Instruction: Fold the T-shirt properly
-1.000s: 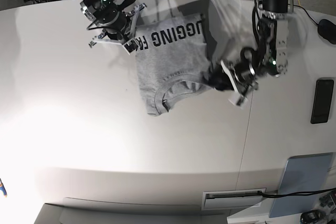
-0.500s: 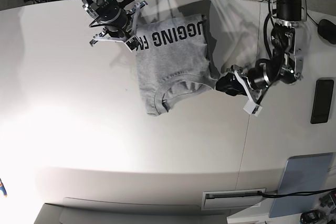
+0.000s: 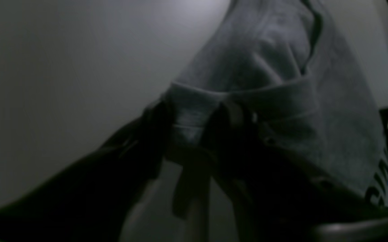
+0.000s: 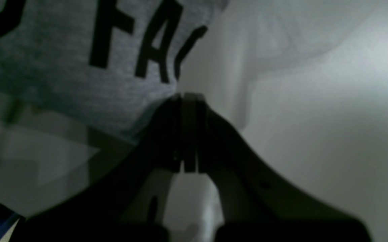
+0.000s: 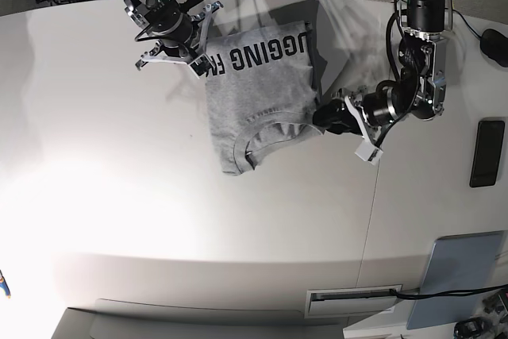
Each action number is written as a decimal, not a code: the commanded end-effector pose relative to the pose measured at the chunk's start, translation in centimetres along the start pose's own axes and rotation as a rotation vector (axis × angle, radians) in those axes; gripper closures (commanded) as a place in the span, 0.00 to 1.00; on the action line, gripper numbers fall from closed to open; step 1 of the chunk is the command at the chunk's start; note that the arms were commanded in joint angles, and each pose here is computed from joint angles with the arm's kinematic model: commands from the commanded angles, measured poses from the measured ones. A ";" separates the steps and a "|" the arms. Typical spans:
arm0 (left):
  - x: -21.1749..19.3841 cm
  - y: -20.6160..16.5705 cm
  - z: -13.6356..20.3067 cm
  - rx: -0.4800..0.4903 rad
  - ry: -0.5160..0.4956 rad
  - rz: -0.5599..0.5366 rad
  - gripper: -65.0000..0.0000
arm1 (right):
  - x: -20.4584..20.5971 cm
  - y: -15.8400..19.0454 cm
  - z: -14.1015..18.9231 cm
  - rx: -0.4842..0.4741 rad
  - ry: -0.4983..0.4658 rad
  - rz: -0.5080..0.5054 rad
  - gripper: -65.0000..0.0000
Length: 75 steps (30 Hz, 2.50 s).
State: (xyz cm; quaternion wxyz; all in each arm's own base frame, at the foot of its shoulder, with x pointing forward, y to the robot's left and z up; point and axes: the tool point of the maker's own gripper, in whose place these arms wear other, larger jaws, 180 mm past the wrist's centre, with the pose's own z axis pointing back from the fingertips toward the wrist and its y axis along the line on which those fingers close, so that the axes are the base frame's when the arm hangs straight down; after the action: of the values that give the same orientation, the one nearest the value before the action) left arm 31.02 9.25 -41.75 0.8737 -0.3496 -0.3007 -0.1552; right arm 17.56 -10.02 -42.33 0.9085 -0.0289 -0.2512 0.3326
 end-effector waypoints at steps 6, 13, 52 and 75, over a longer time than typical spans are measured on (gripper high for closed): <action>5.0 -0.7 2.3 -0.066 -0.150 -0.016 1.00 | -1.4 -0.1 0.1 -0.009 0.060 0.016 0.99; 8.3 0.4 2.7 0.017 -0.159 -0.145 1.00 | -1.4 -0.1 0.1 -0.009 0.059 0.016 0.99; 8.9 3.4 7.1 0.140 -0.237 -0.201 1.00 | -0.5 -1.5 1.8 -0.094 -0.023 -0.058 1.00; -16.8 -1.4 19.6 0.462 0.037 0.185 1.00 | -14.1 -2.3 12.8 -0.138 0.283 -0.211 1.00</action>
State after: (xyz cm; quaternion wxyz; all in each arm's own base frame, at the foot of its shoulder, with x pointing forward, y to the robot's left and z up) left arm 9.07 23.02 -40.90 0.9488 -0.1609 -0.2716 -0.0062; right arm 3.55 -21.82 -37.22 0.9622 -0.1072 -0.1406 0.2073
